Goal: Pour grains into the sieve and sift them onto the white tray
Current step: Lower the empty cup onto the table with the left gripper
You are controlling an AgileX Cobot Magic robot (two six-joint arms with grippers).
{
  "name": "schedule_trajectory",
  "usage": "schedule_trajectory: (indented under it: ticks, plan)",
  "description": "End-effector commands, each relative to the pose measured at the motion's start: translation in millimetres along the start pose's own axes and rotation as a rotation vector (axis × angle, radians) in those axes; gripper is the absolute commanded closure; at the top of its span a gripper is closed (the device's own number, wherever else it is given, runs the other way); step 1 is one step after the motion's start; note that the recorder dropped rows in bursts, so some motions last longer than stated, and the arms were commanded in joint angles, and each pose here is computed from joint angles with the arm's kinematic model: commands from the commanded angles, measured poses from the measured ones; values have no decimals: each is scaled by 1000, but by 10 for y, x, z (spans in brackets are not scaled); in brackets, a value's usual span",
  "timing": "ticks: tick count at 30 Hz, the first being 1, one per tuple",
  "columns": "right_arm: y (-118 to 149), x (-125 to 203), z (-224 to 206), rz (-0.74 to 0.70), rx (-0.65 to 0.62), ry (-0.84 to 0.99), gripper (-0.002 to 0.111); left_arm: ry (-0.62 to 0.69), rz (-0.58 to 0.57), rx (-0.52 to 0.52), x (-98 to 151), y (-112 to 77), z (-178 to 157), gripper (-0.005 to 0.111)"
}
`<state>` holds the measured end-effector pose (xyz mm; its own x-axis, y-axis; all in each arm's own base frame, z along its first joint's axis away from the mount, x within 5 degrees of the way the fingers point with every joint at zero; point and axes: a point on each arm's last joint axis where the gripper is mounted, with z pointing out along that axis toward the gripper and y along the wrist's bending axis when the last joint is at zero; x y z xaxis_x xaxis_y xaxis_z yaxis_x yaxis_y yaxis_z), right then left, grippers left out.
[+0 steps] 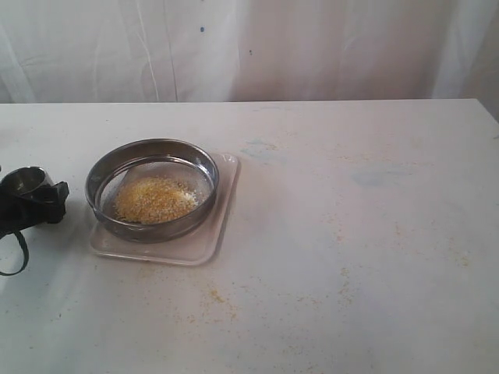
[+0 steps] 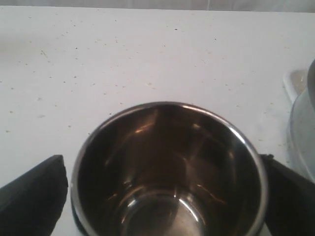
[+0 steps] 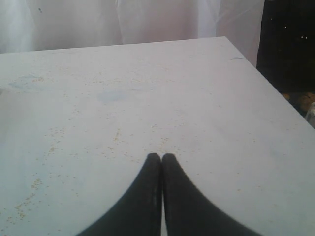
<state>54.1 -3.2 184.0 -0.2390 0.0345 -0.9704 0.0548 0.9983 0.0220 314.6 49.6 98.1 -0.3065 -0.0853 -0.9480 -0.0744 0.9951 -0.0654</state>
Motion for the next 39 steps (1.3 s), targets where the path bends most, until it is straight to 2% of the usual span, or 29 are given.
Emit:
schedule_trajectory:
  ticks: [1, 15, 26, 34, 39]
  plan:
    - [-3, -8, -2, -7, 4, -16, 108, -5, -8, 10, -18, -4, 0, 2]
    - [-3, -8, -2, -7, 4, -16, 108, -1, -18, 7, -65, -44, -305, 2]
    - [-3, -8, -2, -7, 4, -16, 108, 5, -26, 7, -69, -109, -778, 2]
    - [-3, -8, -2, -7, 4, -16, 108, 21, -105, 118, -23, -266, -1185, 2]
    - [-3, -8, -2, -7, 4, -16, 108, -17, -183, 188, -104, -343, -1317, 4]
